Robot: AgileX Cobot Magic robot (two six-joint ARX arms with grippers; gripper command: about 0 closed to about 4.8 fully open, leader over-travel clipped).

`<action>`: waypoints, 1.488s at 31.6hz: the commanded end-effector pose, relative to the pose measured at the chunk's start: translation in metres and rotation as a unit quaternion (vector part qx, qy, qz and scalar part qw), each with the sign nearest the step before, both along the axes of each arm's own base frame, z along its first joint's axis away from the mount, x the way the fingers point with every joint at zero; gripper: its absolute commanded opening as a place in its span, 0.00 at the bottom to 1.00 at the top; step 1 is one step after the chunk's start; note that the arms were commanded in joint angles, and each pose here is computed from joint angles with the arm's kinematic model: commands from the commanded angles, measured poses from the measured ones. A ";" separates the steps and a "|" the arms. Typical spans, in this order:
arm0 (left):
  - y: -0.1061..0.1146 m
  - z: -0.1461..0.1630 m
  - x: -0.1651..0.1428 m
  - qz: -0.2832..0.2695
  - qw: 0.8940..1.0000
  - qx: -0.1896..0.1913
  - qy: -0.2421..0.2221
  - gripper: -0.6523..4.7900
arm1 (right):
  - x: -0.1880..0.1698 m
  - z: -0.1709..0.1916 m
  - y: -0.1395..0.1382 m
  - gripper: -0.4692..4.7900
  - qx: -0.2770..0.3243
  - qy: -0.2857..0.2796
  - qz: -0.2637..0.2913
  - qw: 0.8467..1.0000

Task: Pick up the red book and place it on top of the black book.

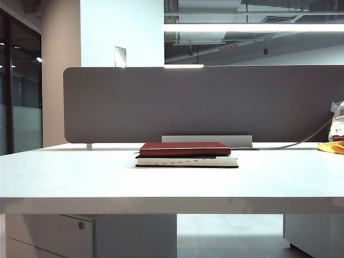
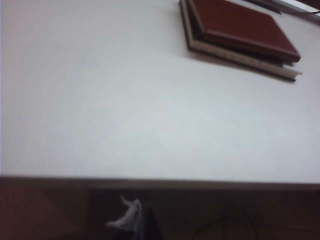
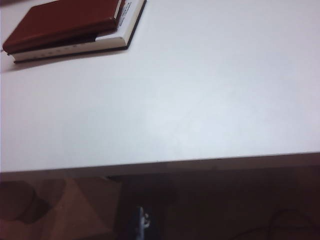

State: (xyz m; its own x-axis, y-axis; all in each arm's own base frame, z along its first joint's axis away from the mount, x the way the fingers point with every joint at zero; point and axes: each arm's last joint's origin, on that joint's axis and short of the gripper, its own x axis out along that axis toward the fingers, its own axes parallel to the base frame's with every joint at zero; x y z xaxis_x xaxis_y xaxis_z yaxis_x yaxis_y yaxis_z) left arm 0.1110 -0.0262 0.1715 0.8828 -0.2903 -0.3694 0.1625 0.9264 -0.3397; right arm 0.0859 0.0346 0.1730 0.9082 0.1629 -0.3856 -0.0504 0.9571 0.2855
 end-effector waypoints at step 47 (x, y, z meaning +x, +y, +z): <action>0.001 -0.040 -0.001 -0.018 0.997 0.077 -0.018 0.11 | 0.006 -0.034 0.004 0.08 -0.072 -0.020 0.046 0.996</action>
State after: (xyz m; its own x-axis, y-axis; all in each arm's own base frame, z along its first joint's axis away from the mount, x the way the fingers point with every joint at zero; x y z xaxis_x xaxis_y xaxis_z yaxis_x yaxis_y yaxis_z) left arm 0.1089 -0.0254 0.1296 0.8763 -0.2718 -0.3977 0.2062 0.9578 -0.2002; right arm 0.0911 0.0378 0.1393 0.9052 0.1816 -0.3841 -0.1337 0.9799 0.1483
